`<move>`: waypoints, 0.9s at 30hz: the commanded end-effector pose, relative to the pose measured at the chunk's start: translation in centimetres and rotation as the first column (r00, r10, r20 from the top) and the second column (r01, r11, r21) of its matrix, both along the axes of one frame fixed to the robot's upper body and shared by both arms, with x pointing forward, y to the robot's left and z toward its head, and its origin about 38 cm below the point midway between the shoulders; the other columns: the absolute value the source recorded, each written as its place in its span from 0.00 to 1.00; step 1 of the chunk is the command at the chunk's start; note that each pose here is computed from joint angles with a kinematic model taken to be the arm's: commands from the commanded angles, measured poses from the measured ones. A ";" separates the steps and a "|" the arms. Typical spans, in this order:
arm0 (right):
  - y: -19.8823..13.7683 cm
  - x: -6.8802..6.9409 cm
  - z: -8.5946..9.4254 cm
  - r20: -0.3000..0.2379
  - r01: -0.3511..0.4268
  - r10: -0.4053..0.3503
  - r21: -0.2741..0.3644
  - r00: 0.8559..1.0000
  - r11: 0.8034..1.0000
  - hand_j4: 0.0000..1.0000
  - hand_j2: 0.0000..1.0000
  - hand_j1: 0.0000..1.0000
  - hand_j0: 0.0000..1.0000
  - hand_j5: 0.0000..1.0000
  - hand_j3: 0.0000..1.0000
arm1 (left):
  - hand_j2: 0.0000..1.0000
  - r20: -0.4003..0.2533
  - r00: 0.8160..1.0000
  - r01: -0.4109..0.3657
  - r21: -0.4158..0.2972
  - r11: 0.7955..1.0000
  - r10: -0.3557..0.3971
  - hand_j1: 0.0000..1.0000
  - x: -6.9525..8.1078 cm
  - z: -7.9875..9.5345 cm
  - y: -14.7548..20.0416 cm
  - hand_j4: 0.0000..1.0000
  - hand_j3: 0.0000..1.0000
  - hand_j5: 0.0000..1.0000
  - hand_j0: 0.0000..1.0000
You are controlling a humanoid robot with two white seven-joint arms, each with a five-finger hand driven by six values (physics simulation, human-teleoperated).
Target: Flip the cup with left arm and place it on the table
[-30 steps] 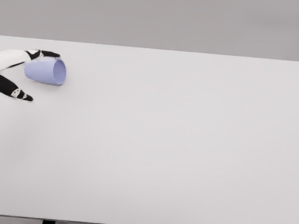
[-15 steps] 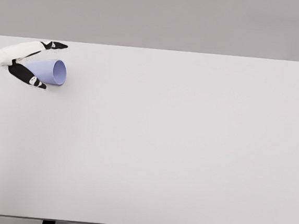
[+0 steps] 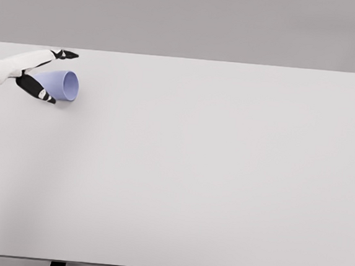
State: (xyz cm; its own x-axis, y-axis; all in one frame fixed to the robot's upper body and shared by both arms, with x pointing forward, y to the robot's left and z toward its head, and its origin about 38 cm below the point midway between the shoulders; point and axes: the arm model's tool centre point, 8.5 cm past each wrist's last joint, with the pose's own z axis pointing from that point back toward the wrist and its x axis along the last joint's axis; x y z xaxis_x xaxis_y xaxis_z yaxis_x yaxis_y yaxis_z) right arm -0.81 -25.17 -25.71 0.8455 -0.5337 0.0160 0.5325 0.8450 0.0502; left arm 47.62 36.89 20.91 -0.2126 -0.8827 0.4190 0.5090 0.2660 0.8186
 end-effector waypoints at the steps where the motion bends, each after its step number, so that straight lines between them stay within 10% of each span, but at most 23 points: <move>1: 0.0 0.0 0.0 0.000 0.000 0.000 0.000 1.000 1.000 1.00 1.00 1.00 1.00 1.00 1.00 | 1.00 -0.008 1.000 -0.005 -0.009 1.000 0.005 1.00 0.1 -0.4 0.0 1.00 1.00 1.00 1.00; 27: 0.0 0.0 0.0 0.000 0.000 0.000 0.000 1.000 1.000 1.00 1.00 1.00 1.00 1.00 1.00 | 1.00 -0.044 0.998 -0.043 0.033 0.999 0.044 1.00 1.8 -1.7 0.1 1.00 1.00 1.00 1.00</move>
